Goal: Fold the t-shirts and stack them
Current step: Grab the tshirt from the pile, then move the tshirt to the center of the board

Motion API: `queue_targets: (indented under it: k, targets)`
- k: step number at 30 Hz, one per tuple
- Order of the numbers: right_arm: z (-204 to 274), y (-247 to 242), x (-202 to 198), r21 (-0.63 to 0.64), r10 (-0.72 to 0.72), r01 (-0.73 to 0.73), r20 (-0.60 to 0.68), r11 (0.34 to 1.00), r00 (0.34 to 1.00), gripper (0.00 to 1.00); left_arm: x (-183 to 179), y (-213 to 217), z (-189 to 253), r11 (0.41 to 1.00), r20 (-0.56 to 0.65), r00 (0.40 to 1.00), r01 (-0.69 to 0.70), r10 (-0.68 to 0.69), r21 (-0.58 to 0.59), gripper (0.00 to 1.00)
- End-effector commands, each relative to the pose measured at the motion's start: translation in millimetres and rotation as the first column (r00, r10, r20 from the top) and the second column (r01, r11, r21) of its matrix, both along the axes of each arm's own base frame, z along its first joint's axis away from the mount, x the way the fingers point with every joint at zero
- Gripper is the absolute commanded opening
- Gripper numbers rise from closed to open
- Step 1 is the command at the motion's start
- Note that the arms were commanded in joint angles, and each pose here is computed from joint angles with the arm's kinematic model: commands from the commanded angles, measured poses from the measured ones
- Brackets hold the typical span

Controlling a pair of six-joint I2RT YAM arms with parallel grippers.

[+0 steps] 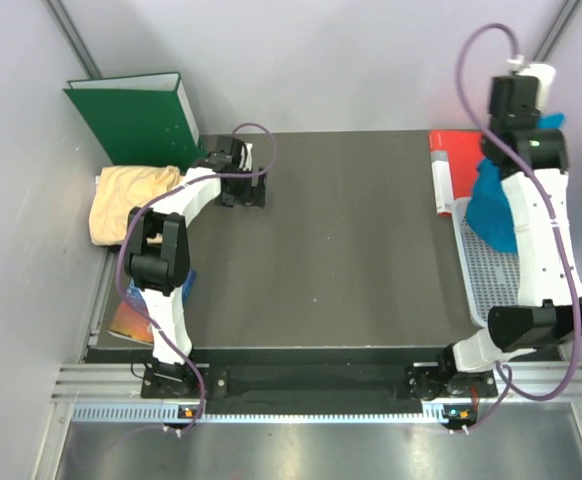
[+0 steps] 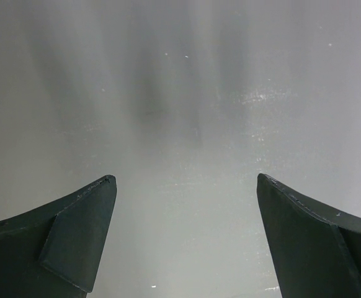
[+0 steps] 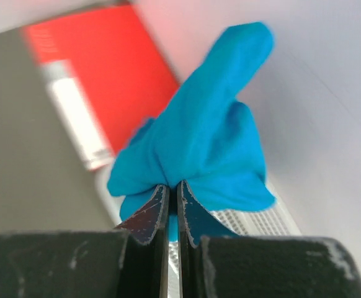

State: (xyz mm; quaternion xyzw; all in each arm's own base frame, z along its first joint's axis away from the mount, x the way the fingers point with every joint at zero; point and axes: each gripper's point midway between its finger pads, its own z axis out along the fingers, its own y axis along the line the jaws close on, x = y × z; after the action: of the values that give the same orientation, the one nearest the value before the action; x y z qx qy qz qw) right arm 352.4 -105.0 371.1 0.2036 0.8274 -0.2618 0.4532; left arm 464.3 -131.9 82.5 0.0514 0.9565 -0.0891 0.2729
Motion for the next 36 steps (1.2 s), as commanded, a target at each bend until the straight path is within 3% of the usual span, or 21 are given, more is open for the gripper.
queue_targets:
  k: [1,3,7,9,11,12,14,15,16,18,19,21,22,24,27,30,36]
  targets:
    - [41,96,51,-0.068,0.311,-0.305,0.093,0.95,0.946,0.0,12,2,30,1.0,0.074,0.997,-0.025,0.024,0.011,1.0]
    - [48,139,68,-0.041,0.427,-0.425,0.119,0.904,0.896,0.0,11,5,32,0.999,0.078,0.996,-0.033,0.031,0.02,0.99]
    - [8,264,78,0.084,0.727,-0.728,0.052,0.68,0.685,0.0,12,11,36,0.997,0.088,0.995,-0.056,0.052,0.046,1.0]
    - [-50,313,76,0.224,0.82,-0.795,-0.035,0.564,0.572,0.0,12,14,38,0.996,0.091,0.994,-0.07,0.065,0.059,0.99]
    - [-99,362,51,0.377,0.909,-0.83,-0.097,0.411,0.405,0.0,13,19,39,0.993,0.095,0.993,-0.085,0.077,0.081,0.99]
    - [-144,379,43,0.462,0.926,-0.803,-0.166,0.376,0.338,0.0,14,20,41,0.992,0.1,0.992,-0.091,0.082,0.087,0.99]
    - [-181,414,10,0.589,0.967,-0.768,-0.188,0.251,0.172,0.06,15,22,43,0.991,0.104,0.991,-0.094,0.084,0.095,0.99]
    - [-203,423,1,0.637,0.97,-0.735,-0.205,0.231,0.128,0.12,15,23,43,0.991,0.102,0.991,-0.095,0.084,0.099,0.99]
    - [-208,436,-10,0.663,0.978,-0.723,-0.193,0.193,0.084,0.27,14,23,43,0.99,0.098,0.992,-0.093,0.083,0.101,1.0]
    - [-205,447,-13,0.664,0.981,-0.729,-0.184,0.17,0.061,0.39,13,22,44,0.991,0.096,0.992,-0.089,0.08,0.097,0.99]
    - [-198,450,-10,0.646,0.983,-0.745,-0.169,0.167,0.073,0.59,13,20,45,0.993,0.098,0.992,-0.085,0.076,0.088,0.99]
    - [-180,432,12,0.55,0.962,-0.79,-0.187,0.269,0.198,0.8,9,6,47,0.999,0.082,0.996,-0.037,0.035,0.025,0.99]
    - [-171,426,22,0.51,0.952,-0.804,-0.171,0.306,0.254,0.96,8,-3,46,1.0,0.078,0.997,-0.004,0.005,-0.009,0.99]
    - [-164,387,42,0.425,0.895,-0.788,-0.201,0.445,0.397,0.99,6,-18,48,0.997,0.075,0.996,0.046,-0.041,-0.062,0.99]
    - [-174,331,57,0.407,0.801,-0.692,-0.239,0.596,0.549,0.98,4,-34,41,0.995,0.06,0.995,0.084,-0.081,-0.051,0.99]
    - [-198,281,59,0.441,0.717,-0.576,-0.292,0.688,0.633,0.97,0,-44,10,0.994,-0.03,0.994,0.101,-0.102,-0.04,0.99]
    - [-239,224,71,0.477,0.604,-0.423,-0.331,0.77,0.725,0.97,5,-41,-29,0.997,-0.124,0.99,0.07,-0.064,0.04,0.99]
